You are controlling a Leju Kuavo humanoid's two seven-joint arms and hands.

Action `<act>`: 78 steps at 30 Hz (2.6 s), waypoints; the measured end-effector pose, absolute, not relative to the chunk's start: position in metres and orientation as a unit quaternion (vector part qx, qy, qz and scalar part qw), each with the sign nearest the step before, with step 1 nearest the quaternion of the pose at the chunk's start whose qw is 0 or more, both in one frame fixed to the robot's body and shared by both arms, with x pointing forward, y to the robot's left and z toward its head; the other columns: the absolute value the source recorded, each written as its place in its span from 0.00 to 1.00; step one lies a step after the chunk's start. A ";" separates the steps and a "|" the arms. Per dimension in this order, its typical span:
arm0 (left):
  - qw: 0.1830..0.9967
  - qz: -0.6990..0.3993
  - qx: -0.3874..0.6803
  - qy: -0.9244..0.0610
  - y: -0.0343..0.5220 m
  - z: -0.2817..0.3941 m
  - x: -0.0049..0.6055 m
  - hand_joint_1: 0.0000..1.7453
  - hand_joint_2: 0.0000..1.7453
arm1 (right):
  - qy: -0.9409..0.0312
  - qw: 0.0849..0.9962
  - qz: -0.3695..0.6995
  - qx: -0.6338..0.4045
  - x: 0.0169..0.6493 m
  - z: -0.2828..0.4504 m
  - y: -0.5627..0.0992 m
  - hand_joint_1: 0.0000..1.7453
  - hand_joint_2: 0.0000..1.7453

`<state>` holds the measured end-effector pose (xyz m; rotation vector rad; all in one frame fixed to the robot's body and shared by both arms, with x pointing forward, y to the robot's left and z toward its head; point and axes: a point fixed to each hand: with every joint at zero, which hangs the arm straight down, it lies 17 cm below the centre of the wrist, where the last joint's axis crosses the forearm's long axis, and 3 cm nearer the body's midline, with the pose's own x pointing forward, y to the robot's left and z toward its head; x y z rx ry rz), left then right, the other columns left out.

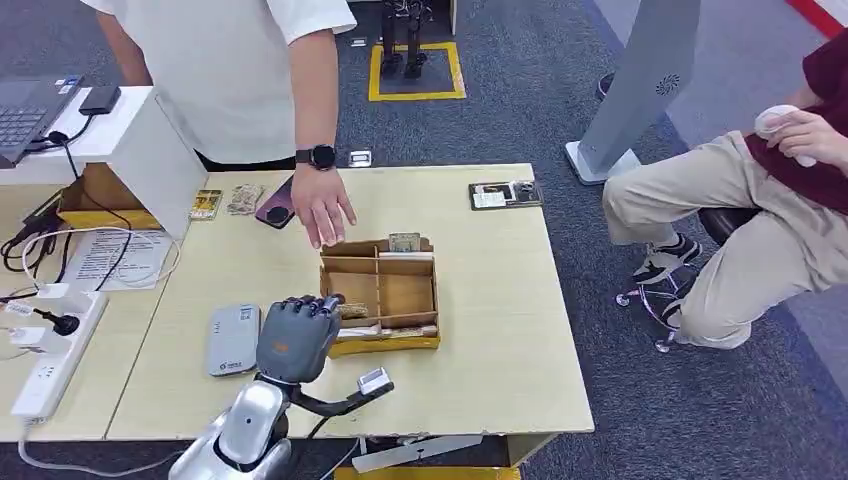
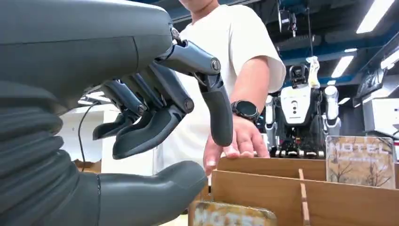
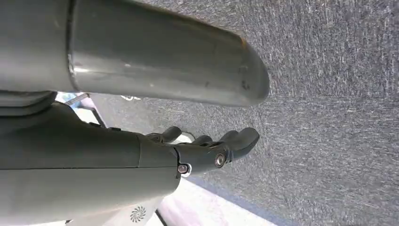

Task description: Pass the card to the sensor for recognition and then transmit it.

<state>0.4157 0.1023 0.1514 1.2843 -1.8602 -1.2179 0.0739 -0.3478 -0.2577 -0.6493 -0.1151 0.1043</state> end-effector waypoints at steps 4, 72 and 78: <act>0.280 -0.455 0.478 -0.697 0.102 0.153 0.416 1.00 1.00 | -0.056 0.945 0.051 -0.319 0.074 -0.258 -0.348 0.00 0.00; 0.252 -0.556 0.337 -0.717 0.094 0.123 0.379 0.00 1.00 | -0.054 0.946 0.036 -0.317 0.071 -0.258 -0.348 0.00 0.00; 0.261 -0.577 0.303 -0.712 0.086 0.108 0.368 0.00 1.00 | -0.053 0.946 0.032 -0.317 0.070 -0.258 -0.348 0.00 0.00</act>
